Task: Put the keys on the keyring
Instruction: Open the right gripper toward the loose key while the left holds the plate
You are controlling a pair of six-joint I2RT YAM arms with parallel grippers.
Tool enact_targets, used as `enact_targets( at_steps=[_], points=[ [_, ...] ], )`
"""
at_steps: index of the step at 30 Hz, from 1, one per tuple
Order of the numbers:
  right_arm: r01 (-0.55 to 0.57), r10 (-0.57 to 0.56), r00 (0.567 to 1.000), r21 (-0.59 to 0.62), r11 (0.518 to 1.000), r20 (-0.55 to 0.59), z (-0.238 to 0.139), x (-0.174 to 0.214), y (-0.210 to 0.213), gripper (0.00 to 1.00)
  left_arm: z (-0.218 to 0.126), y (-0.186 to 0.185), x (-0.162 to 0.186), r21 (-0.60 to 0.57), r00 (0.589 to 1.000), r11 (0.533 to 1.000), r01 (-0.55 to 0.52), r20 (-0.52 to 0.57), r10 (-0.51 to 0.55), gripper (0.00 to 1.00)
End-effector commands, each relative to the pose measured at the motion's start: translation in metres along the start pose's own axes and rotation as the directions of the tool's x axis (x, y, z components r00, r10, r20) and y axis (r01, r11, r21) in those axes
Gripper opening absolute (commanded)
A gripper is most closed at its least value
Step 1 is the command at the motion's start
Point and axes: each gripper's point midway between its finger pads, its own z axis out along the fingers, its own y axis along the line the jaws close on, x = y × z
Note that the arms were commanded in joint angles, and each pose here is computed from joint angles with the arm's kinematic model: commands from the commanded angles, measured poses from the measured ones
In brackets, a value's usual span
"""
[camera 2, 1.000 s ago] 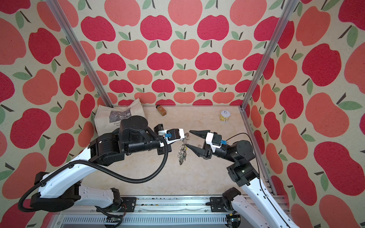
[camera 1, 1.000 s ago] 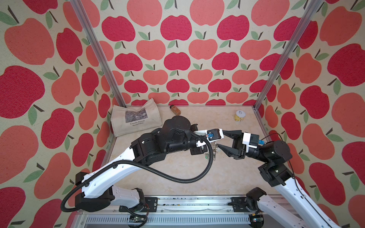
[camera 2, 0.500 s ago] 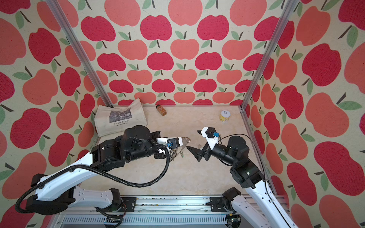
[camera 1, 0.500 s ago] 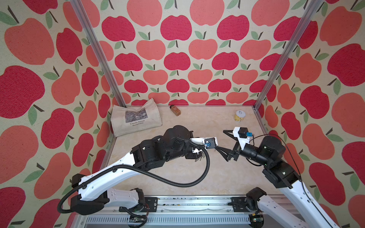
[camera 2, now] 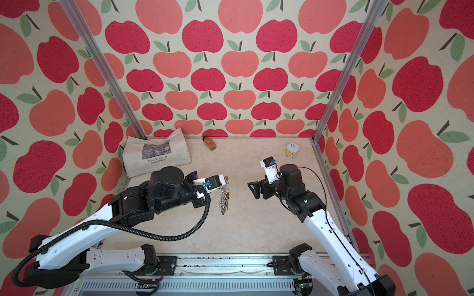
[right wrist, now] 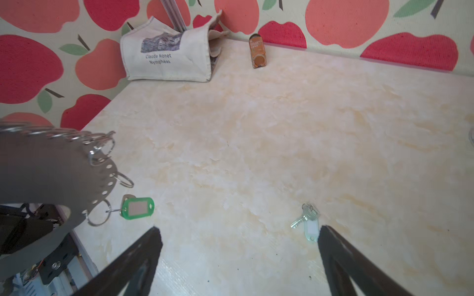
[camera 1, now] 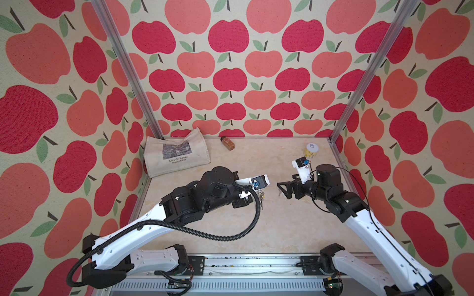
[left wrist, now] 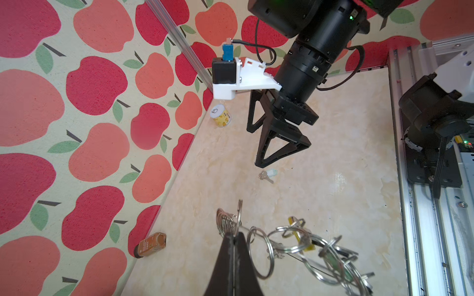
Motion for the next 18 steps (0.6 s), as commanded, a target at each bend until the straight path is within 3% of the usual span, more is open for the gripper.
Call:
enact_targets(
  at_steps=[1,4,8,15,18],
  points=[
    [-0.136,0.164,0.975,0.183,0.974,-0.147,0.013,0.033,-0.037,0.99,-0.010,0.011,-0.008,-0.040,0.995,0.997,0.069,0.069,-0.067,0.00],
    [-0.219,0.273,0.933,0.231,0.948,-0.236,0.032,0.056,-0.054,0.98,-0.007,0.011,-0.001,-0.038,0.994,0.995,0.093,0.060,-0.091,0.00],
    [-0.256,0.332,0.905,0.283,0.924,-0.266,0.054,0.069,-0.073,0.94,-0.005,0.012,0.007,-0.043,0.994,0.994,0.105,0.049,-0.103,0.00],
    [-0.221,0.387,0.834,0.405,0.887,-0.393,0.086,0.092,-0.100,0.81,-0.002,0.014,0.019,-0.050,0.993,0.992,0.116,0.020,-0.115,0.00],
    [-0.264,0.439,0.802,0.418,0.869,-0.406,0.100,0.099,-0.101,0.77,-0.001,0.015,0.022,-0.056,0.992,0.991,0.125,0.017,-0.124,0.00]
  ],
)
